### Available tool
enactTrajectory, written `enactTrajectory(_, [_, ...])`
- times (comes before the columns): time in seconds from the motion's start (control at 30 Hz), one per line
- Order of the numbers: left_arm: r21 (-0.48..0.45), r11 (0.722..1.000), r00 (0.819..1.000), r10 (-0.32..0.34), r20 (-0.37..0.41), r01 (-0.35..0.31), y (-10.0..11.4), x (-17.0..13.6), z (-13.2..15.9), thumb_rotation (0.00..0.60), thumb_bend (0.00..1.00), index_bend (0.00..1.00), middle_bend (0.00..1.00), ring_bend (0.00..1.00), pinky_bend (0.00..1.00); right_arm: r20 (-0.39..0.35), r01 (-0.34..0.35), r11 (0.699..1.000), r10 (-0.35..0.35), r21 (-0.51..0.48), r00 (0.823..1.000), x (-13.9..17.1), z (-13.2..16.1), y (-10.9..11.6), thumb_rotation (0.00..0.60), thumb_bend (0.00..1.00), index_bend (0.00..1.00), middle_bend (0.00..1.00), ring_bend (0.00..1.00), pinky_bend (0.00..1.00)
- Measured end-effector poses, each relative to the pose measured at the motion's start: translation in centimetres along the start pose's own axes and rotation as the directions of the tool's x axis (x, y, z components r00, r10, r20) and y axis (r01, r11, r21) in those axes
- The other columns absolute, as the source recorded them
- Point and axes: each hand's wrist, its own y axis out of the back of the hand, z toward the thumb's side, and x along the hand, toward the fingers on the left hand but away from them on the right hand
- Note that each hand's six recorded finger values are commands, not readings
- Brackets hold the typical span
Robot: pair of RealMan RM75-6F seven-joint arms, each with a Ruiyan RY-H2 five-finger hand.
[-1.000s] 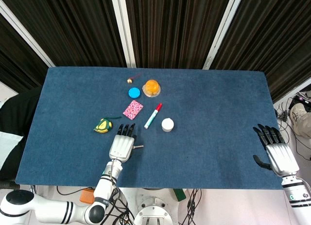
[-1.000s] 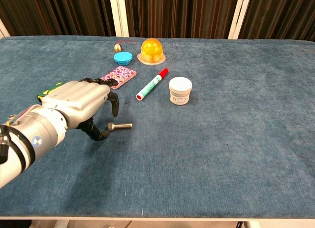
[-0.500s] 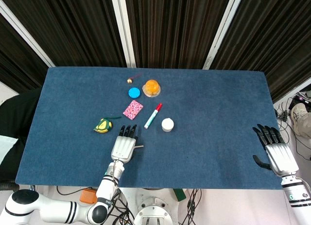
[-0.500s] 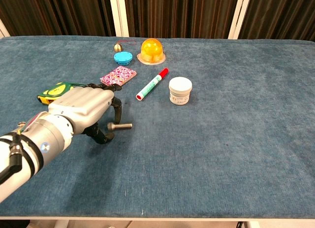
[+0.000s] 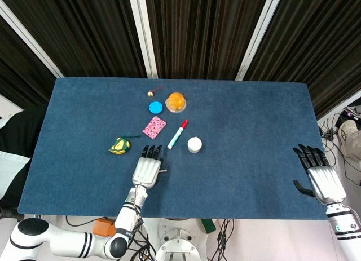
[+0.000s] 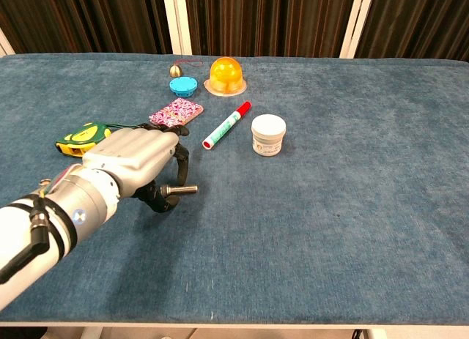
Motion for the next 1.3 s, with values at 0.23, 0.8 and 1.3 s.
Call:
enactTrajectory(0.23, [-0.01,1.0,1.0,-0.001,-0.011,0.001,0.0,0.3,-0.1,0.6,0.46,0.53,0.06,0.0,0.05,0.004,0.001,1.0,-0.001,-0.003,1.0,0.0,-0.1,0.1,0.6,0.46,0.03,0.08,0.07,0.09])
enactTrajectory(0.8, [-0.014,0.996,0.996,0.091,-0.004,-0.091,4.5,-0.9,-2.9,0.6,0.57,0.57,0.09,0.0,0.05,0.003,0.001,1.0,-0.001,-0.004,1.0,0.1,-0.1,0.1,0.6,0.46,0.03,0.08,0.07,0.09])
enactTrajectory(1.3, [-0.292,0.914,0.938,0.326,0.116,-0.281,18.0,-7.3,-7.1,0.6,0.55,0.59,0.11,0.0,0.05,0.005,-0.007,1.0,0.007,0.005,1.0,0.2,0.1,-0.1,0.6,0.46,0.03,0.08,0.07,0.09])
